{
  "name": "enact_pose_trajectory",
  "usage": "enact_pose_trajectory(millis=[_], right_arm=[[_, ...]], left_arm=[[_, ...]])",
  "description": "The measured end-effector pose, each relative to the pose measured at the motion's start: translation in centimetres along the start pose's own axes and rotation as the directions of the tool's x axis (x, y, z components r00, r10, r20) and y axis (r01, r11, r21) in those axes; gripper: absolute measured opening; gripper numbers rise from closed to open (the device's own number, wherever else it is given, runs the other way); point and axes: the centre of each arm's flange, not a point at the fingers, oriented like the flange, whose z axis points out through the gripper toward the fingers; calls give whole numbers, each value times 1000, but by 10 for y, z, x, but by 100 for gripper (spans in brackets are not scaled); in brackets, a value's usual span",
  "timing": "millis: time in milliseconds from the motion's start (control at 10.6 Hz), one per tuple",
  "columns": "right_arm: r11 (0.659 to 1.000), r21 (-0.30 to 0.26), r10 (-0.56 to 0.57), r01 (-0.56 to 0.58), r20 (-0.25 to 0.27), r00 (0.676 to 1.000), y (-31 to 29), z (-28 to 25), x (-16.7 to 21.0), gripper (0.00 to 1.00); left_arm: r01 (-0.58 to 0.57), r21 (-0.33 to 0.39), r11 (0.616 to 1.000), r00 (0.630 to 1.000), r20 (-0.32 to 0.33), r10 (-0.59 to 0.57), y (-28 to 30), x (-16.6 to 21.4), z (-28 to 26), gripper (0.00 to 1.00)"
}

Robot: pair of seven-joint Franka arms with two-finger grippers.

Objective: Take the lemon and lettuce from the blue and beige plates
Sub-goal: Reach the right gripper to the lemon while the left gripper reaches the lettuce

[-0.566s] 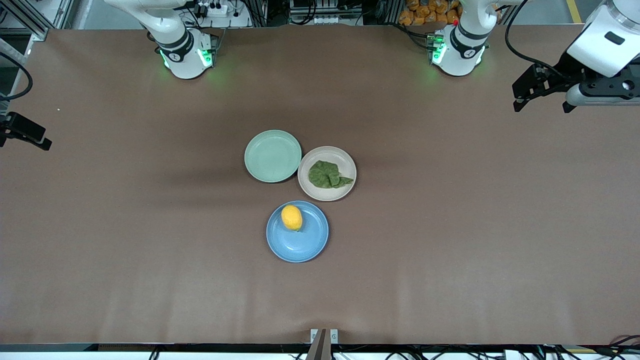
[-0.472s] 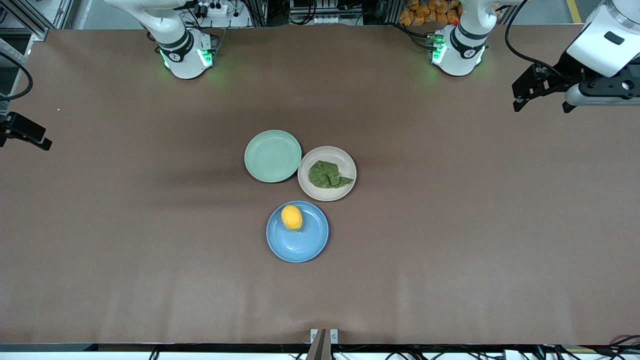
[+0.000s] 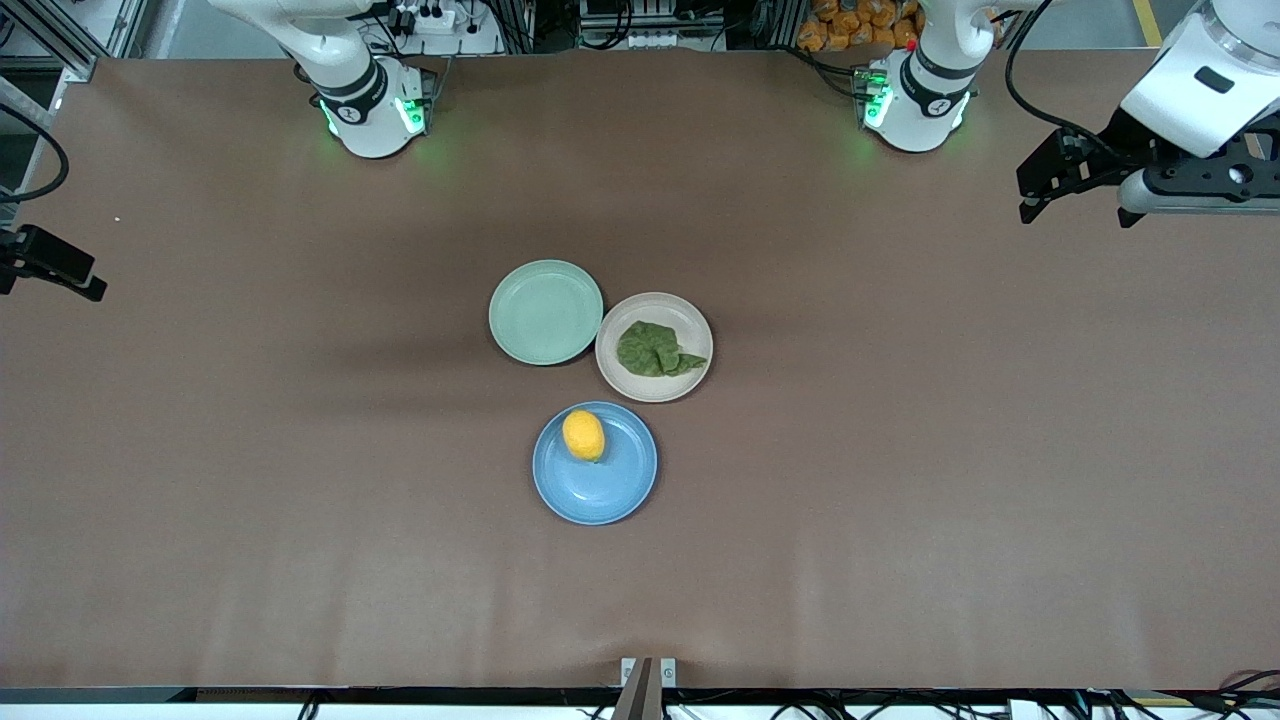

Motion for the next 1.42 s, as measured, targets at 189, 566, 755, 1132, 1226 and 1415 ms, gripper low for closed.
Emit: enact_pose_trajectory(millis=[189, 566, 755, 1132, 1226, 1415], right_arm=[[1000, 2, -15, 15, 11, 1000, -14, 6, 2, 100], [998, 8, -59, 59, 58, 997, -61, 36, 12, 100], [994, 17, -109, 108, 60, 992, -96, 59, 22, 100], [980, 44, -196, 195, 24, 980, -167, 132, 52, 100], [973, 56, -223, 222, 10, 975, -188, 153, 57, 100], [963, 79, -258, 258, -13, 966, -227, 195, 65, 100]], left_arm=[[-8, -2, 1000, 1000, 24, 8, 11, 3, 11, 100], [2, -23, 1000, 990, 139, 1, 83, 18, 75, 100], [49, -22, 999, 984, 170, -44, 122, 29, 116, 100], [122, -37, 992, 975, 192, -113, 213, 42, 213, 100], [135, -43, 990, 973, 193, -125, 231, 42, 233, 100], [179, -62, 982, 969, 184, -165, 263, 41, 270, 100]])
